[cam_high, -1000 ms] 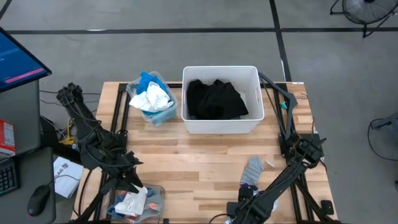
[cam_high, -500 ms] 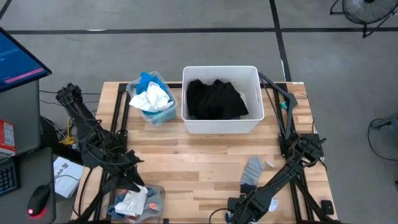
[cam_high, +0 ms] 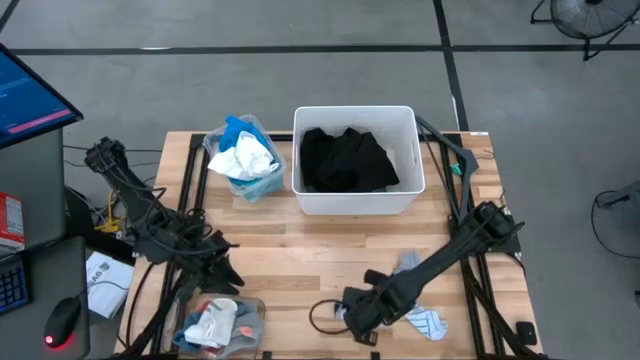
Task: Pick & Place Cloths
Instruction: Put the top white sock into the transparent bin
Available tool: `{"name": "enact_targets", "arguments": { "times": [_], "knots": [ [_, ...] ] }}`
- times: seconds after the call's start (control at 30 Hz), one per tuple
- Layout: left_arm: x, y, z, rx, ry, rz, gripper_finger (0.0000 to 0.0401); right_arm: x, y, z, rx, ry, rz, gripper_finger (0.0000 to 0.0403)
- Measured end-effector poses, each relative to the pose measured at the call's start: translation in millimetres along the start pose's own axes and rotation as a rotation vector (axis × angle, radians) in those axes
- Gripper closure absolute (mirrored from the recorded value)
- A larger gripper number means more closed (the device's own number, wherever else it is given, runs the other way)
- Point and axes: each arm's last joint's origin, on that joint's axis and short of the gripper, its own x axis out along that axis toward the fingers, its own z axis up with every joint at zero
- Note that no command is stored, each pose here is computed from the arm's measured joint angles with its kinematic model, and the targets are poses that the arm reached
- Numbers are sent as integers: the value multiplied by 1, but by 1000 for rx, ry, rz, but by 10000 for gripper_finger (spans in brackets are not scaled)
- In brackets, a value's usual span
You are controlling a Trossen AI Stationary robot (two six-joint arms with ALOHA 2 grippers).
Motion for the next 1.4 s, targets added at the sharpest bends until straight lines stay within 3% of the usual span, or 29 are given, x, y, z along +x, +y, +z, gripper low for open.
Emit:
{"name": "enact_targets", "arguments": {
  "times": [0.3,0.4,0.73,0.93,1.13,1.4],
  "knots": [
    [1,5,7,124,-128,103,261,-72,-14,14,81,-280,12,402],
    [1,5,10,243,-205,174,256,-95,-19,17,117,-392,38,402],
    [11,8,24,571,-324,313,158,-137,-38,39,160,-627,95,403],
    [40,24,31,595,-292,349,120,-140,-49,58,162,-699,105,403],
    [69,41,35,587,-261,347,120,-145,-62,77,162,-785,109,403],
    [82,58,46,570,-302,412,119,-147,-69,85,175,-818,111,403]
  ]
}}
